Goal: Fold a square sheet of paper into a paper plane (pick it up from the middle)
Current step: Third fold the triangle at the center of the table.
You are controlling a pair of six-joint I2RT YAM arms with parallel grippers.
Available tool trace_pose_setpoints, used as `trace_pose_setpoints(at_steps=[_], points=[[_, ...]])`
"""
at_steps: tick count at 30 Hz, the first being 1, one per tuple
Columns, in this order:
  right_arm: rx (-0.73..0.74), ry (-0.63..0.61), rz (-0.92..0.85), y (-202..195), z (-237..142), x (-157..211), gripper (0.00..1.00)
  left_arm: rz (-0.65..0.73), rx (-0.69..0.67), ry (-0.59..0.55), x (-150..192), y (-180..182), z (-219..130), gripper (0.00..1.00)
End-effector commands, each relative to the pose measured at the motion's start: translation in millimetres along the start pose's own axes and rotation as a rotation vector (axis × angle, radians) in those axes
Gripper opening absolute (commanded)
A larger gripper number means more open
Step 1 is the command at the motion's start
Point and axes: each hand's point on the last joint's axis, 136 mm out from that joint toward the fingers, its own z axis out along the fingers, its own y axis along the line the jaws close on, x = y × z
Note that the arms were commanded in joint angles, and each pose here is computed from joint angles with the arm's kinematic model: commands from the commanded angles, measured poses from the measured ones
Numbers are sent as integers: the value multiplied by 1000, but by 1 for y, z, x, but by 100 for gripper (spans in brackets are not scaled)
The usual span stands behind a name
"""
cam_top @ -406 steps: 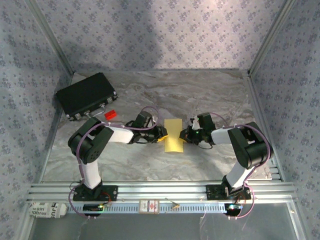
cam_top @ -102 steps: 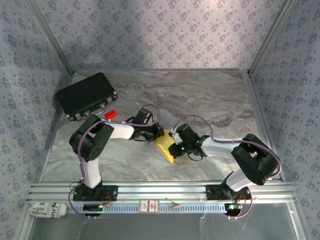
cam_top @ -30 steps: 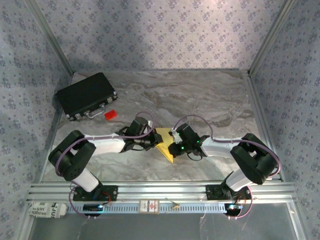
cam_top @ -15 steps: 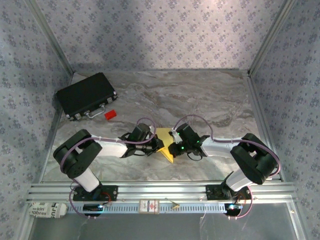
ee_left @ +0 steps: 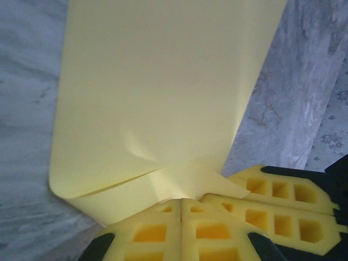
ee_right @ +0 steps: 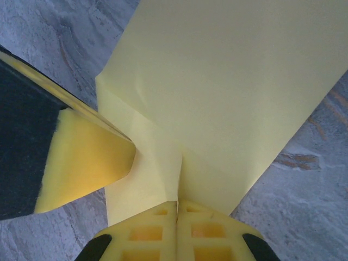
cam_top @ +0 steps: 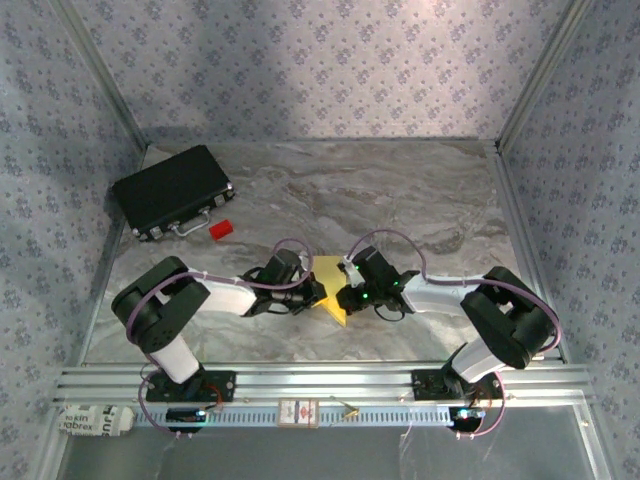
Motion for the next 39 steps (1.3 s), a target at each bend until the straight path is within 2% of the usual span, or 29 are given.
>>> trace_pose_setpoints(at_steps=[1, 10, 17, 22, 24, 26, 31, 39], points=[[47, 41, 34, -12, 2, 13, 0, 18, -80, 9, 5, 25, 3, 0], [23, 32, 33, -4, -2, 3, 4, 19, -123, 24, 8, 40, 9, 0], [28, -34, 84, -1, -25, -17, 31, 22, -136, 29, 9, 43, 7, 0], [-68, -47, 145, 11, -40, -22, 42, 23, -134, 28, 9, 42, 8, 0], [-148, -23, 152, 25, -41, -21, 39, 23, -133, 28, 9, 42, 8, 0], [-212, 8, 151, 40, -40, -19, 30, 23, -133, 26, 8, 42, 8, 0], [-237, 69, 126, 58, -32, -10, 12, 23, -130, 24, 8, 41, 8, 0], [-186, 149, 101, 64, -11, 2, 6, 22, -129, 26, 8, 40, 8, 0]])
